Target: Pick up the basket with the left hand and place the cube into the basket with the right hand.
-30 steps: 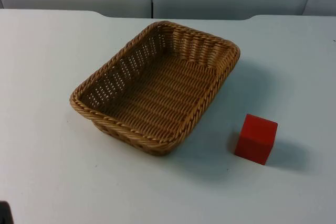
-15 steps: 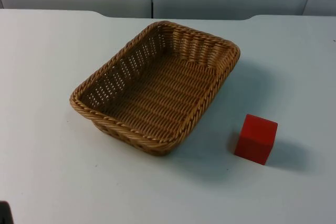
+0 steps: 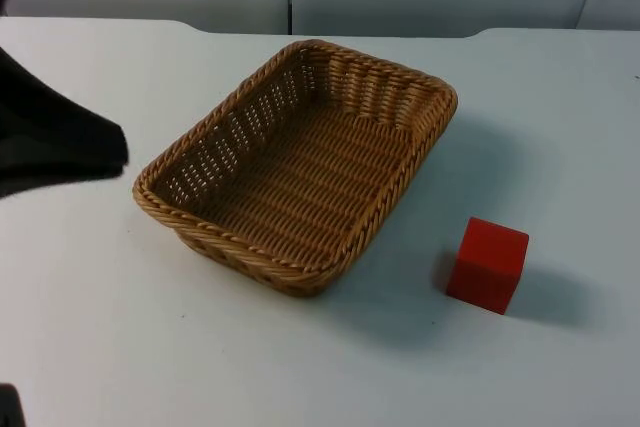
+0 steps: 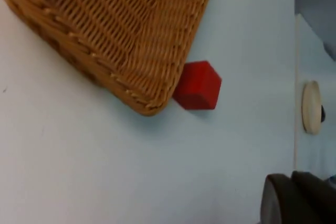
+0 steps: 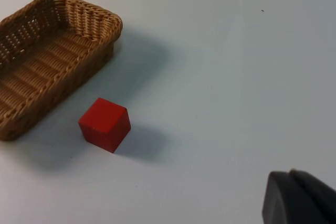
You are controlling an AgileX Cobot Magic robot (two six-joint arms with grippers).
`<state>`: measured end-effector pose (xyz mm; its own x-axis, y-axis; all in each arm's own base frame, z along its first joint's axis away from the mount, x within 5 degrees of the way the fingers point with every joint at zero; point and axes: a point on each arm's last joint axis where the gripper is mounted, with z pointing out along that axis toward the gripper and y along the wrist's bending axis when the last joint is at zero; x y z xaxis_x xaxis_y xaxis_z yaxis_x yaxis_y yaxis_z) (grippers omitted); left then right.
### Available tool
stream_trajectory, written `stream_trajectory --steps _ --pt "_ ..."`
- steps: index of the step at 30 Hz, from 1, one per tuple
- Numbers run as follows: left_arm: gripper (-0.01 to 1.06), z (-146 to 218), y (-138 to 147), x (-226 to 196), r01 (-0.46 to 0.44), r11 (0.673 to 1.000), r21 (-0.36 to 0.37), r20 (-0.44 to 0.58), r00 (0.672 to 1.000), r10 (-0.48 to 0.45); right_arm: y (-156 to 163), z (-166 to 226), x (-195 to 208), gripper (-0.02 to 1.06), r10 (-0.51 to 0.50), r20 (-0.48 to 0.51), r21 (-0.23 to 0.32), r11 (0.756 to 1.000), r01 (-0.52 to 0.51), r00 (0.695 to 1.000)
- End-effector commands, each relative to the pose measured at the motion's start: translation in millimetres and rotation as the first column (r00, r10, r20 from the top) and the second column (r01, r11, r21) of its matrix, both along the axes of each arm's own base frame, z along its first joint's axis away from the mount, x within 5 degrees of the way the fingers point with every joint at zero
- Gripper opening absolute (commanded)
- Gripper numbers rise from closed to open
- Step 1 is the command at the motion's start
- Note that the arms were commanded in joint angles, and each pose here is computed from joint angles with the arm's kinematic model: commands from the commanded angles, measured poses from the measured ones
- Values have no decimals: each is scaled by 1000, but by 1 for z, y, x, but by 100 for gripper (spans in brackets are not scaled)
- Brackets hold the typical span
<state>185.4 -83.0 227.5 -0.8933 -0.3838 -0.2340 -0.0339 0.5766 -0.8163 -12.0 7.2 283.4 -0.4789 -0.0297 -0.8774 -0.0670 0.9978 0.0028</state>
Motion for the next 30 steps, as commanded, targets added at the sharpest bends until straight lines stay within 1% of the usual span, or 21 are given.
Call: stream_trajectory --steps 1,2,4,5,7,8,10,11,14,16,20,26,30 --pt "11 -18 -6 10 24 999 -44 -69 997 -27 0 -1 0 0 8 9 5 1000 -8 1000" --pt "17 -26 -6 14 16 999 -49 -107 994 -21 0 -1 0 0 8 9 5 1000 -8 1000" --pt "32 -45 -5 23 -28 999 -32 -187 982 21 0 -1 0 0 8 9 5 1000 -8 1000" --pt "32 -45 -5 23 -28 999 -32 -187 982 21 0 -1 0 0 8 9 5 1000 -8 1000" --pt "50 -57 -3 32 -94 996 -13 -234 968 88 0 -1 0 0 8 9 5 1000 -8 1000" --pt "56 -62 -2 37 -139 990 -8 -255 958 132 0 -1 0 0 8 9 5 1000 -8 1000" --pt "64 -69 0 46 -216 976 -1 -282 937 207 0 -1 0 0 8 9 5 1000 -8 1000" --pt "64 -69 0 46 -216 976 -1 -282 937 207 0 -1 0 0 8 9 5 1000 -8 1000" --pt "65 -75 2 60 -271 963 10 -273 925 263 0 -1 0 0 8 9 5 1000 -8 1000" --pt "65 -76 2 65 -277 961 10 -265 926 270 0 -1 0 0 8 9 5 1000 -8 1000" --pt "65 -88 0 81 -258 966 31 -276 926 256 0 -1 0 0 8 9 5 1000 -8 1000" --pt "65 -104 -3 89 -230 973 36 -308 923 229 0 -1 0 0 8 9 5 1000 -8 1000" --pt "65 -118 -4 95 -211 976 56 -327 920 218 0 -1 0 0 8 9 5 1000 -8 1000"
